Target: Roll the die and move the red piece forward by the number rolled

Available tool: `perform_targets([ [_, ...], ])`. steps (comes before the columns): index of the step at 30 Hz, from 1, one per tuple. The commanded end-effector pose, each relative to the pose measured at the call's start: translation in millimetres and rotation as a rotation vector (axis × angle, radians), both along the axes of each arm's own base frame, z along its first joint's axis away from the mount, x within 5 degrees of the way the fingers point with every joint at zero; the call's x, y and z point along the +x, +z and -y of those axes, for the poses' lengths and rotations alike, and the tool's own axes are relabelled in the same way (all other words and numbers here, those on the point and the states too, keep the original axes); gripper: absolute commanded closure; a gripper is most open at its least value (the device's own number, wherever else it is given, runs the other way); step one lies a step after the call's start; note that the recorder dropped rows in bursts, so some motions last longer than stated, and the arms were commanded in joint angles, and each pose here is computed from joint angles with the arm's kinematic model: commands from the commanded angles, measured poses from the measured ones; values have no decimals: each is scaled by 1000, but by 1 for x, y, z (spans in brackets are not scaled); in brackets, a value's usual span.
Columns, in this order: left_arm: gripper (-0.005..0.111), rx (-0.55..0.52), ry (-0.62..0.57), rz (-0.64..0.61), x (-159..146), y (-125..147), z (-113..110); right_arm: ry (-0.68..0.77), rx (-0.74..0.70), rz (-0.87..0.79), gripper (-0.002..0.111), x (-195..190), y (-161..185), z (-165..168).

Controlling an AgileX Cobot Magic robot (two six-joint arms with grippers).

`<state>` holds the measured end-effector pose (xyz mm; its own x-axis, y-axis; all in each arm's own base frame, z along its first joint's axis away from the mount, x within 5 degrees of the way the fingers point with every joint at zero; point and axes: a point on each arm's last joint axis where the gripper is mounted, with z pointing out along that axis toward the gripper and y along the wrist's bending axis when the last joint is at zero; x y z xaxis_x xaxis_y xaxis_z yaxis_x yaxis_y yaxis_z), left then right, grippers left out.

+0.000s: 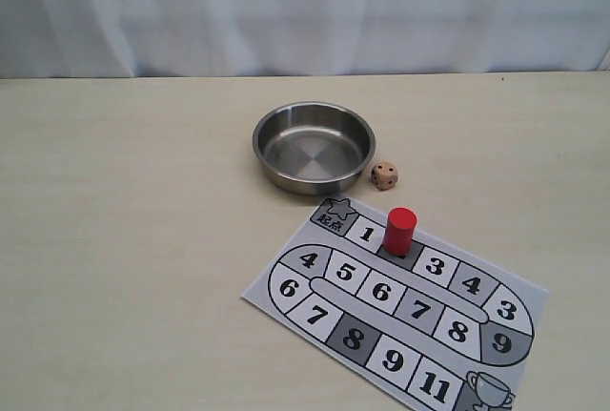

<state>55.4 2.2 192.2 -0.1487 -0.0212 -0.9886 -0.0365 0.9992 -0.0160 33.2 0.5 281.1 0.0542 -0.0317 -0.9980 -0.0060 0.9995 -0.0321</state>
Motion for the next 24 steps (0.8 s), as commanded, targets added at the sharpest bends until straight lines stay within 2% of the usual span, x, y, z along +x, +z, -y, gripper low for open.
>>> perform_targets([
  [1,107,-6,0,5,0,0,0,-7,-17,-12,104,7,-16,0],
  [12,107,-6,0,5,0,0,0,-8,-17,-108,104,23,-80,0],
  [13,107,-6,0,5,0,0,0,-8,-17,-95,104,23,-80,0],
  [15,107,-6,0,5,0,0,0,-7,-29,-175,104,23,-87,0],
  [24,107,-4,0,10,0,0,0,-6,-14,-175,104,23,-87,0],
])
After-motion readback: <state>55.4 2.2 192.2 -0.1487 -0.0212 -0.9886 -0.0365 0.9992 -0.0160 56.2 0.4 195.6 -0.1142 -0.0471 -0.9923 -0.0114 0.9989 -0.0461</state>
